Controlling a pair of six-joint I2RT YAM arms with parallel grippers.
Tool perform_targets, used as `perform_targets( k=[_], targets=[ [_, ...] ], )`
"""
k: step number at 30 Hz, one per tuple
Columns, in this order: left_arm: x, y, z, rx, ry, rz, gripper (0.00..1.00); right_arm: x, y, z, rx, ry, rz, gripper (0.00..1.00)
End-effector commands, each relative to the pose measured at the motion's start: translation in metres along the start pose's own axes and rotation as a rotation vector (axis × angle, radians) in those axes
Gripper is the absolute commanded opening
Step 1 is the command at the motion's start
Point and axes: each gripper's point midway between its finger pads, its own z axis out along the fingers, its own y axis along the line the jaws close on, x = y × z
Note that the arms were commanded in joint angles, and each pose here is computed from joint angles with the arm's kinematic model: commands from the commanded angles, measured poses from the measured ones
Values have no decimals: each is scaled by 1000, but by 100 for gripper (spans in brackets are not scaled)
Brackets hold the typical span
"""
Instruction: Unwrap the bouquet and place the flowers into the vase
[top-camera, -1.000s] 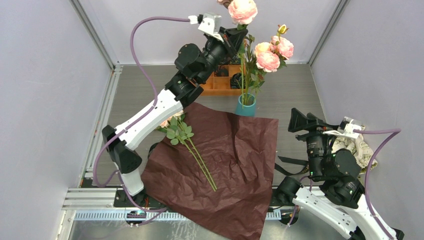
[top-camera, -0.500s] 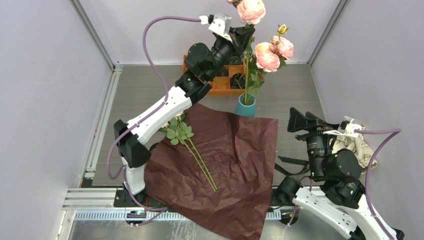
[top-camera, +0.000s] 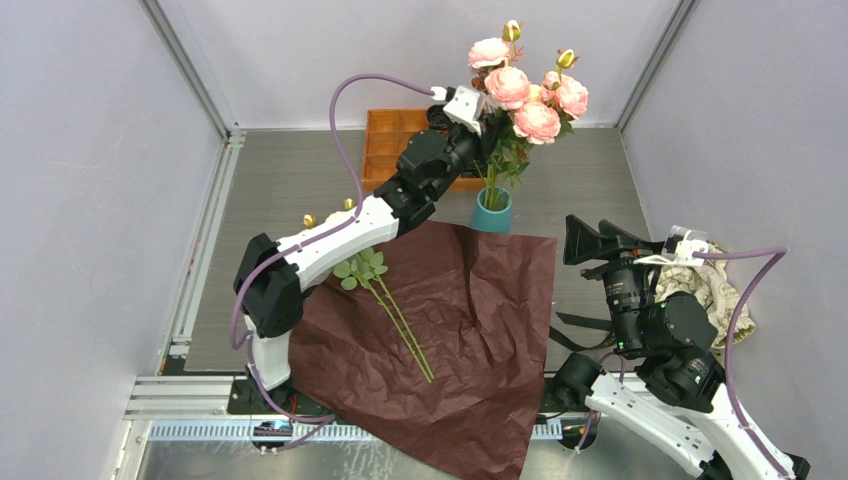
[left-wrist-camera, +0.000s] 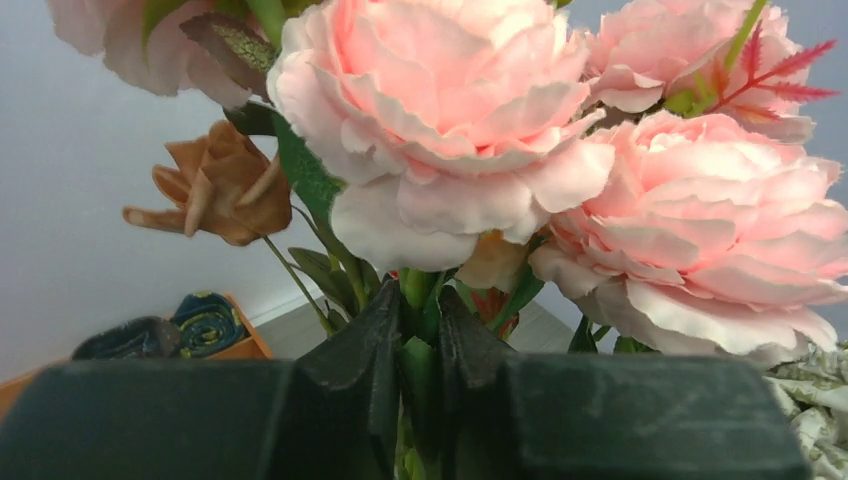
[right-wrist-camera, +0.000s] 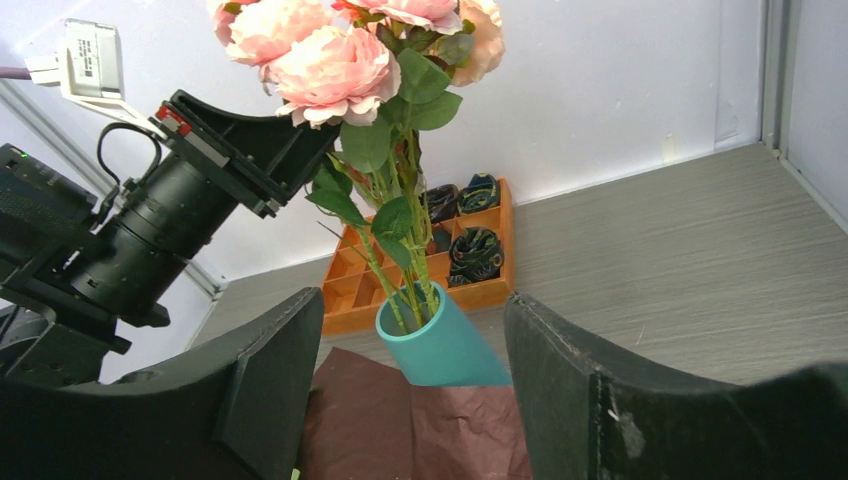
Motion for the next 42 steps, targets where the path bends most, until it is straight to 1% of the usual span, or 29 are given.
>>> perform_targets(
  k=[1, 5, 7, 8, 14, 18, 20, 23, 26, 29, 31, 35, 36, 39, 42],
  targets=[
    [-52, -2, -13, -56, -139, 12, 26, -7, 13, 3, -47, -16, 25, 72],
    [-53, -4, -20, -65, -129, 25, 49, -6, 14, 3, -52, -11, 27, 74],
    [-60, -5, -25, -69, -131, 29, 58, -7, 15, 2, -56, -9, 29, 74],
    [-64, -5, -28, -74, -134, 30, 60, -7, 14, 2, -56, -10, 31, 74],
    [-74, 0, -54, -118, -131, 30, 67, -7, 16, 0, -66, -6, 44, 74],
    [-71, 5, -82, -151, -107, 23, 68, -10, 19, 0, -76, -3, 49, 75],
    [-77, 10, -101, -177, -108, 11, 68, -13, 21, 0, -84, -3, 52, 76],
    [-81, 19, -134, -256, -87, -1, 67, -19, 27, 2, -101, -11, 50, 77],
    [-83, 23, -170, -334, -35, 4, 67, -28, 37, 7, -118, -10, 34, 78],
    [-84, 35, -209, -450, 33, 18, 66, -29, 60, 20, -155, 35, 6, 78],
    [-90, 52, -235, -537, 67, 12, 66, -19, 80, 35, -173, 97, -14, 77],
    [-110, 91, -287, -711, 114, 22, 65, 21, 127, 65, -224, 264, -45, 77],
    [-121, 100, -302, -746, 104, 3, 65, 29, 138, 70, -241, 297, -44, 77],
    [-135, 124, -344, -835, 88, -46, 64, 63, 171, 79, -264, 391, -83, 77],
    [-139, 144, -380, -907, 41, -115, 64, 107, 193, 83, -206, 480, -216, 77]
  ],
)
